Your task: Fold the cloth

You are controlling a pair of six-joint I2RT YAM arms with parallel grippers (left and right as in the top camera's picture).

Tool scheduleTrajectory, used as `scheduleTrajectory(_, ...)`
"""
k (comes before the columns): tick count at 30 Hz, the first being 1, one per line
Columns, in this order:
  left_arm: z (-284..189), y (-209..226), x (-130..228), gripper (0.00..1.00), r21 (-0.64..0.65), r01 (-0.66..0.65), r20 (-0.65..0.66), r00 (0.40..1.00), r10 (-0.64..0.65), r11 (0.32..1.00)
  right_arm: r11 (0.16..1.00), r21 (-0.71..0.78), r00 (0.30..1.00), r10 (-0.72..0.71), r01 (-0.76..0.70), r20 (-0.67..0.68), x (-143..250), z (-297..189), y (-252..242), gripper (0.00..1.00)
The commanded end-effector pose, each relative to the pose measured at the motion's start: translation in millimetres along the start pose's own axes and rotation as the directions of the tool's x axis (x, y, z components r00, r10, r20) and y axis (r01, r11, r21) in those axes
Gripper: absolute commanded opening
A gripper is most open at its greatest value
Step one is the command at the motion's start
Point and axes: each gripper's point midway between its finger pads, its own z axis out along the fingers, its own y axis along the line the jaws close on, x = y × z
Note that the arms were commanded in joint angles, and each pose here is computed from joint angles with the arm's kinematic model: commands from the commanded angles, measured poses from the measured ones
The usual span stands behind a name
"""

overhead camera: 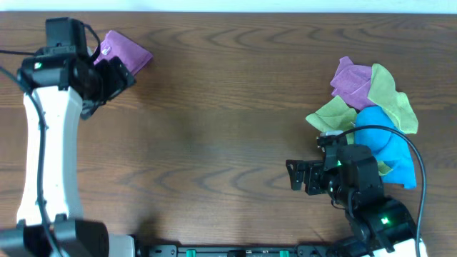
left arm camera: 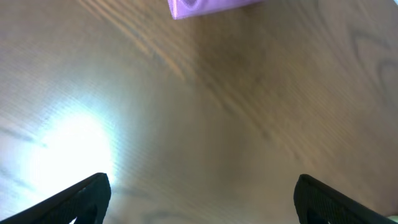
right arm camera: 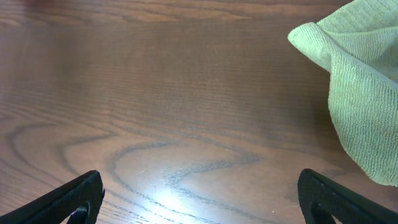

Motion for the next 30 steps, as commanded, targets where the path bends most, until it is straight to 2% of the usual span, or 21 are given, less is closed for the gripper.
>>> scheduleTrajectory(1,-30.2,3.9,10.6,0.95,0.007,-0.078,0.025,0.997,0.078,0.997,1.000,0.011,1.000,0.023,-0.023,0.003,0.6,0.3,-3.1,0.99)
scheduleTrajectory(12,-111.6,44.3,61.8,0.95,-0.067,-0.075,0.126,0.989,0.083,0.995,1.000,0.011,1.000,0.023,-0.023,0.003,0.6,0.3,-3.1,0.99)
scheduleTrajectory(18,-145.1,62.7,92.2,0.95,-0.073,-0.135,0.202,0.968,0.147,0.988,1.000,0.011,1.000,0.023,-0.023,0.003,0.6,0.3,-3.1,0.99)
scheduleTrajectory(23,-139.8,75.0,113.9,0.95,-0.058,-0.141,0.242,0.959,0.151,0.988,1.000,0.010,1.000,0.023,-0.023,0.003,0.5,0.3,-3.1,0.99)
scheduleTrajectory(30,-99.2,80.9,127.9,0.95,0.009,-0.161,0.333,0.931,0.149,0.987,1.000,0.011,1.000,0.023,-0.023,0.003,0.6,0.3,-3.1,0.99)
